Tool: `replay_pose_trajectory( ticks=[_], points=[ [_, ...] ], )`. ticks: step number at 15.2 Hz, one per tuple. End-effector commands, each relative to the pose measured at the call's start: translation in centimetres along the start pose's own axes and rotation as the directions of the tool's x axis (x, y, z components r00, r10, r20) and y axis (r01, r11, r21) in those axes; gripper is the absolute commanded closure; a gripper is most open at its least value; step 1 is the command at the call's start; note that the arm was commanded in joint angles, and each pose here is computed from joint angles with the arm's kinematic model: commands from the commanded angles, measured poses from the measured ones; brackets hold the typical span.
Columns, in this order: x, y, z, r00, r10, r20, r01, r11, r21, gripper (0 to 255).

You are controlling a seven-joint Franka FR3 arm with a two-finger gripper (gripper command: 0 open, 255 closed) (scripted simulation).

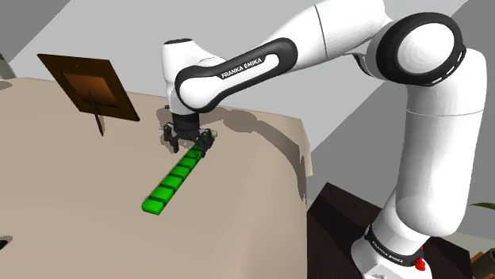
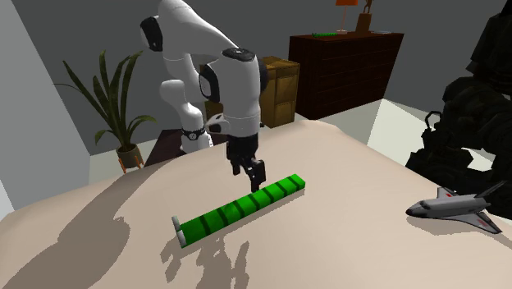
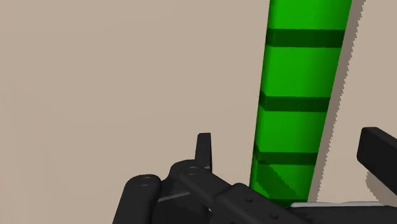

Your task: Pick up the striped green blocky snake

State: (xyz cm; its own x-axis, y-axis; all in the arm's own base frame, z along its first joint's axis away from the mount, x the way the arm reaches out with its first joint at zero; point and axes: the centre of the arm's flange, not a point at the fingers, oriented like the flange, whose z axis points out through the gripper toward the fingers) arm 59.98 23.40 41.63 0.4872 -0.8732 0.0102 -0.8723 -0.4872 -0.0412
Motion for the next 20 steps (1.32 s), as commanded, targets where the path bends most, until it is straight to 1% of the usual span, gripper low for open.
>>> replay_pose_trajectory(
  ticks=[1,2,9,11,12,20],
  points=[
    [0.5,-2.4,1.4,0.998,0.069,0.003,-0.069,0.998,-0.004,0],
    [0.6,-2.7,1.6,0.997,0.077,0.004,-0.077,0.997,-0.005,0],
    [0.6,-2.5,5.6,0.997,0.077,0.004,-0.077,0.997,-0.005,0],
    [0.6,-2.5,5.6,0.997,0.077,0.004,-0.077,0.997,-0.005,0],
    [0.5,-2.5,5.6,0.997,0.077,0.004,-0.077,0.997,-0.005,255],
    [0.6,-2.5,5.6,0.997,0.077,0.004,-0.077,0.997,-0.005,255]
  ],
)
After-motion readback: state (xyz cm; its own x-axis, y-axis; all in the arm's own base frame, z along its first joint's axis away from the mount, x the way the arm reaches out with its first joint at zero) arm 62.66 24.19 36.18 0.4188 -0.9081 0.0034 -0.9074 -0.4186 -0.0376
